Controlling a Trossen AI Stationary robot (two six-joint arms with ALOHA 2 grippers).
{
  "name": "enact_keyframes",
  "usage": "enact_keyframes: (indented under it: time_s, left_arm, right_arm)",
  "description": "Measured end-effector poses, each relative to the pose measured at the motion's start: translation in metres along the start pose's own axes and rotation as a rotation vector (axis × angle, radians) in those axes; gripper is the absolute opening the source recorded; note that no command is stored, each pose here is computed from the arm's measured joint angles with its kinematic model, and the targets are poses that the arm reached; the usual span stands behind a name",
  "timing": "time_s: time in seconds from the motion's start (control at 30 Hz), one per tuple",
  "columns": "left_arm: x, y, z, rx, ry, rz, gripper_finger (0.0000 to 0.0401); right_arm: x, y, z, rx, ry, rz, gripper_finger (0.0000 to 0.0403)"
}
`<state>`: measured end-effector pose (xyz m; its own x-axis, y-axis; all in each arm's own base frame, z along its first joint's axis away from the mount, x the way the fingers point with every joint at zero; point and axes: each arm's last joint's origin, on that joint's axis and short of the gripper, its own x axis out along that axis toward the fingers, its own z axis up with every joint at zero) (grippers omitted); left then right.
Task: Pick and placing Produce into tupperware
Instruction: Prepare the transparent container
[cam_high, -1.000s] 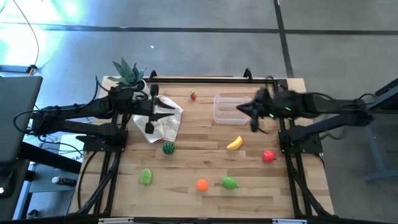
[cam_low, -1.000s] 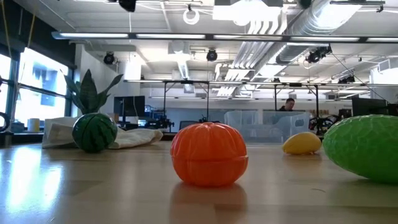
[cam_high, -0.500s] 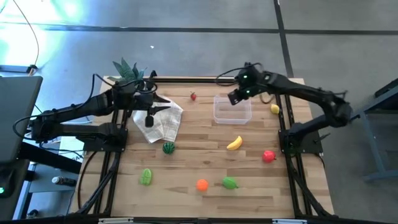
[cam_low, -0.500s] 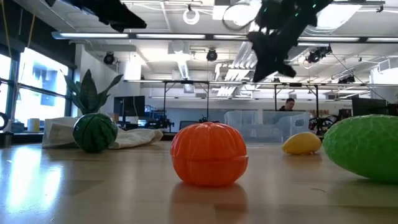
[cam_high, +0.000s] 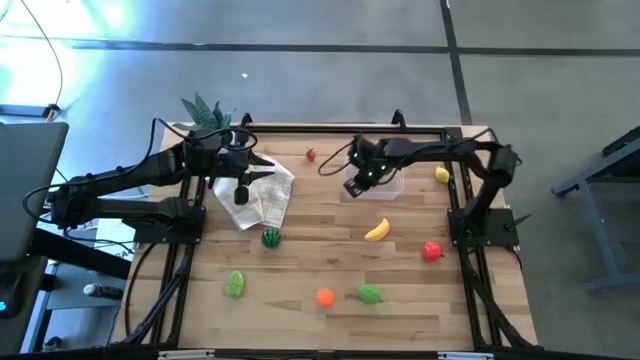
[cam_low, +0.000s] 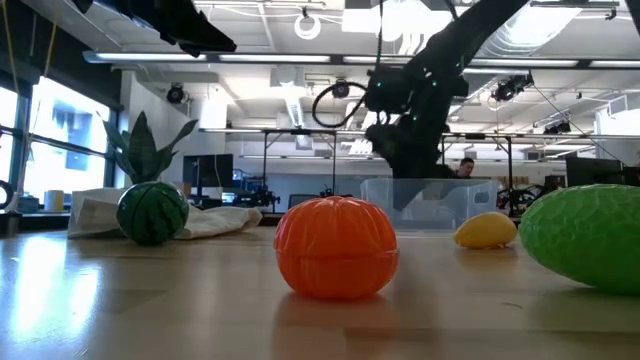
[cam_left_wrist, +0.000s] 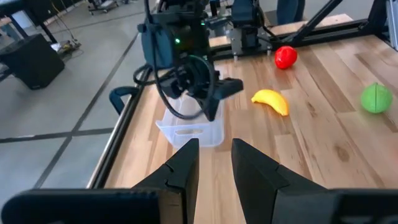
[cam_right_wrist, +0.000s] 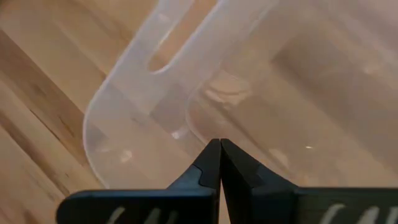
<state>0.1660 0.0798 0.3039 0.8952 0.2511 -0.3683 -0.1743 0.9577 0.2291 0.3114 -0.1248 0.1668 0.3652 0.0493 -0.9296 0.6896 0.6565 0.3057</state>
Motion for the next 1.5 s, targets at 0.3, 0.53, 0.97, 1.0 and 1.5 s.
enact_keyframes:
  time_s: [0.3, 0.53, 0.97, 1.0, 1.5]
  left_arm:
    - [0.000, 0.000, 0.000, 0.000, -0.001, 0.000, 0.0085]
    - [0.000, 0.000, 0.000, 0.000, 0.001, 0.009, 0.0085]
    - [0.000, 0.000, 0.000, -0.005, 0.002, 0.006, 0.0085]
    - [0.000, 0.000, 0.000, -0.007, 0.002, 0.005, 0.0085]
    - [0.000, -0.002, -0.005, -0.030, 0.055, -0.015, 0.0085]
  right_arm:
    - [0.028, 0.038, -0.014, -0.056, 0.020, 0.101, 0.0000]
    - [0.031, 0.069, -0.024, -0.111, -0.002, 0.235, 0.0000]
    - [0.052, 0.114, -0.030, -0.275, 0.119, 0.468, 0.0000]
    - [0.055, 0.118, -0.028, -0.288, 0.126, 0.479, 0.0000]
    - [0.060, 0.163, 0.023, -0.444, 0.063, 0.330, 0.0000]
